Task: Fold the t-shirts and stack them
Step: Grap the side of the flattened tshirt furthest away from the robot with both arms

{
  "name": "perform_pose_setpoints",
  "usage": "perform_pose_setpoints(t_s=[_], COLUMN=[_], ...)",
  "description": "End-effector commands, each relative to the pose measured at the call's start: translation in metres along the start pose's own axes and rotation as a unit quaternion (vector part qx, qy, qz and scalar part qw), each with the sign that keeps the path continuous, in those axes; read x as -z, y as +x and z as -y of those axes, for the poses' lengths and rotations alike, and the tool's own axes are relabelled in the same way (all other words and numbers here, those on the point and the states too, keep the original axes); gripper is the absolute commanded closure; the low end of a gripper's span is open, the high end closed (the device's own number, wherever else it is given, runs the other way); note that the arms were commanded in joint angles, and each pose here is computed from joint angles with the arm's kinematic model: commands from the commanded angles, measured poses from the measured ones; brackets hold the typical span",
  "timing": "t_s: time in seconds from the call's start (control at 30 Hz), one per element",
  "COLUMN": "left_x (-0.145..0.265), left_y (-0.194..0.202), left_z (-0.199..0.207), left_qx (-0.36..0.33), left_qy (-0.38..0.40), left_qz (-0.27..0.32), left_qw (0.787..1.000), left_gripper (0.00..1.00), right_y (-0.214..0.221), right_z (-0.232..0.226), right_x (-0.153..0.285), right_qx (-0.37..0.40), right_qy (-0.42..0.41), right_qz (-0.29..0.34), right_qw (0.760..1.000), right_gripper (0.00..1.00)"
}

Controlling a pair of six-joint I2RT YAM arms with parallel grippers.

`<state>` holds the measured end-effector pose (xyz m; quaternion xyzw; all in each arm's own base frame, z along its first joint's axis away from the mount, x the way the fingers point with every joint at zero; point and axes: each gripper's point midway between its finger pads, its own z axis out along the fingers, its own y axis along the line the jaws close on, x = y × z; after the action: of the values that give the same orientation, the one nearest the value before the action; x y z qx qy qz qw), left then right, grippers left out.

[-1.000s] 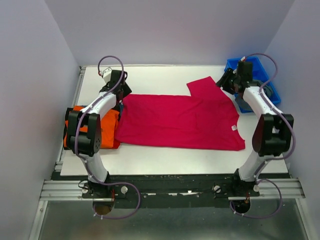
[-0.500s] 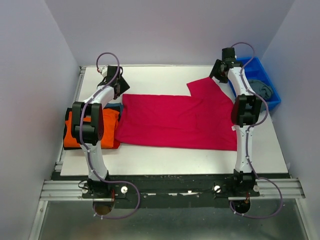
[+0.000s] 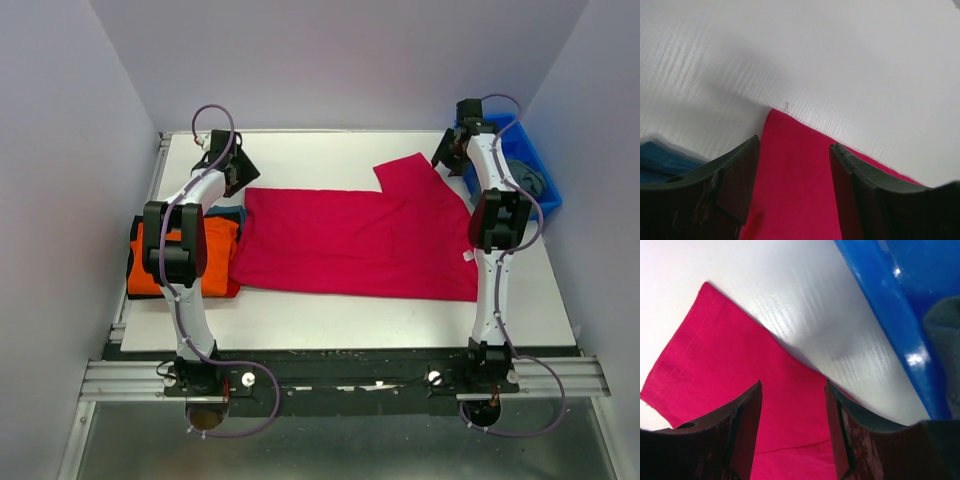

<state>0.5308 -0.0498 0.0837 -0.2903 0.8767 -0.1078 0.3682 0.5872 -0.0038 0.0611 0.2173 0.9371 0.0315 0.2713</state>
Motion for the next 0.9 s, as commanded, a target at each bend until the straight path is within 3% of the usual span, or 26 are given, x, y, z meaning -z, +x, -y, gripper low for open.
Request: perform_pose_setpoints(t_s=[0.0, 0.23, 0.53, 0.63, 0.87], left_x=[-0.001, 0.004, -0.003, -0.005, -0.005], left_y=[-0.005, -0.016, -0.011, -0.010, -0.010], left_z=[0.002, 0.007, 0.002, -0.001, 0.000], left_qx=[0.000, 0.005, 0.001, 0.004, 0.002], left_qy=[0.020, 0.045, 0.046, 0.046, 0.049], left_qz=[-0.008, -0.010, -0.022, -0.026, -0.026], left_qw=[1.000, 0.999, 0.999, 0.999, 0.998], left_gripper=[0.29, 0.29, 0.29, 0.29, 0.29], right_y=[0.018, 0.039, 0.044, 0.045, 0.037], right_z=[0.011, 0.020, 0.017, 0.015, 0.015], right_x=[-0.013, -0.018, -0.019, -0.019, -0.011], right_qx=[-0.012, -0.019, -0.006, -0.002, 0.002], right_qy=[0.002, 0.010, 0.001, 0.000, 0.005], right_qz=[-0.045, -0.087, -0.095, -0.096, -0.071], right_qw=[0.999, 0.996, 0.995, 0.995, 0.997], right_gripper=[0.40, 0.43, 0.50, 0.61, 0.96])
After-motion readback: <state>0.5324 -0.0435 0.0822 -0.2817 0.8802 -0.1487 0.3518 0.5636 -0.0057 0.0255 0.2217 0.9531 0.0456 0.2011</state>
